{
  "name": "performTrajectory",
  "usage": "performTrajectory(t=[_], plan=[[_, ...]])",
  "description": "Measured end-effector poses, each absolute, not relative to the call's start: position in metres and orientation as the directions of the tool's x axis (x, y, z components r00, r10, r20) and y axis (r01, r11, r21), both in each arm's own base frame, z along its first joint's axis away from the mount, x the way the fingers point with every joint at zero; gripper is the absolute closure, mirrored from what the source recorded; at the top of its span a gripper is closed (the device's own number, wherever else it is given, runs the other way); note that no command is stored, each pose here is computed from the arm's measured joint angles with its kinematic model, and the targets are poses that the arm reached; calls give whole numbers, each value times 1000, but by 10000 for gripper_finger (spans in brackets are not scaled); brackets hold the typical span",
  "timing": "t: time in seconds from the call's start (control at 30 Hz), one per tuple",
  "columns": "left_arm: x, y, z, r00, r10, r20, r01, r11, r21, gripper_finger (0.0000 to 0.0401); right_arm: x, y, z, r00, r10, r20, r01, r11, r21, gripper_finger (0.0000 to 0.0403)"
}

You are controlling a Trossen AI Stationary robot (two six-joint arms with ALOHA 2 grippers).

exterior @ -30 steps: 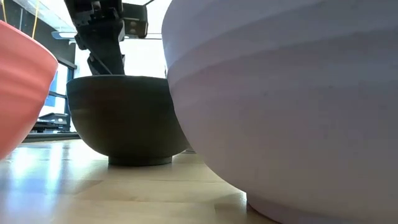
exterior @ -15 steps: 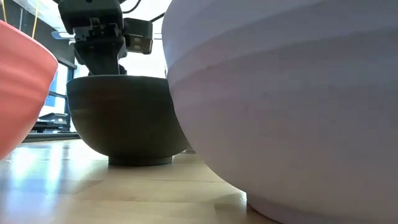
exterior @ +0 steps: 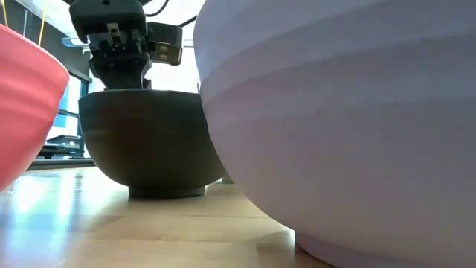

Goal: Nest bowls inside each other
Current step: Stack the black bowl on top of the blue bowl

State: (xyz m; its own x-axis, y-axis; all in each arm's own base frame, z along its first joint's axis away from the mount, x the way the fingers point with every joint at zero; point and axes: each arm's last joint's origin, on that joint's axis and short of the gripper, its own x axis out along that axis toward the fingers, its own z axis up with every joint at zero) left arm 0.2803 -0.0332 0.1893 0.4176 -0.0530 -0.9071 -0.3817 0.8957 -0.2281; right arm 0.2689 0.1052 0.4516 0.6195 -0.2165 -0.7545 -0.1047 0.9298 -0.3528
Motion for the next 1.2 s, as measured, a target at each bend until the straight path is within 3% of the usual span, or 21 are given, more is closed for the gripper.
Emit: performTrajectory(t=[0.3, 0.8, 1.2], plan=[[282, -33, 185, 404, -36, -914, -376, 904, -202, 395, 265, 115, 452, 627, -194, -755, -139, 925, -353, 284], [287, -29, 190, 424, 2, -906, -360, 918, -166, 400, 262, 120, 452, 630, -181, -755, -158, 922, -353, 284], [299, -13, 221, 448, -13, -894, -287, 945, -158, 401, 262, 120, 451, 625, -183, -759, -160, 921, -355, 284]])
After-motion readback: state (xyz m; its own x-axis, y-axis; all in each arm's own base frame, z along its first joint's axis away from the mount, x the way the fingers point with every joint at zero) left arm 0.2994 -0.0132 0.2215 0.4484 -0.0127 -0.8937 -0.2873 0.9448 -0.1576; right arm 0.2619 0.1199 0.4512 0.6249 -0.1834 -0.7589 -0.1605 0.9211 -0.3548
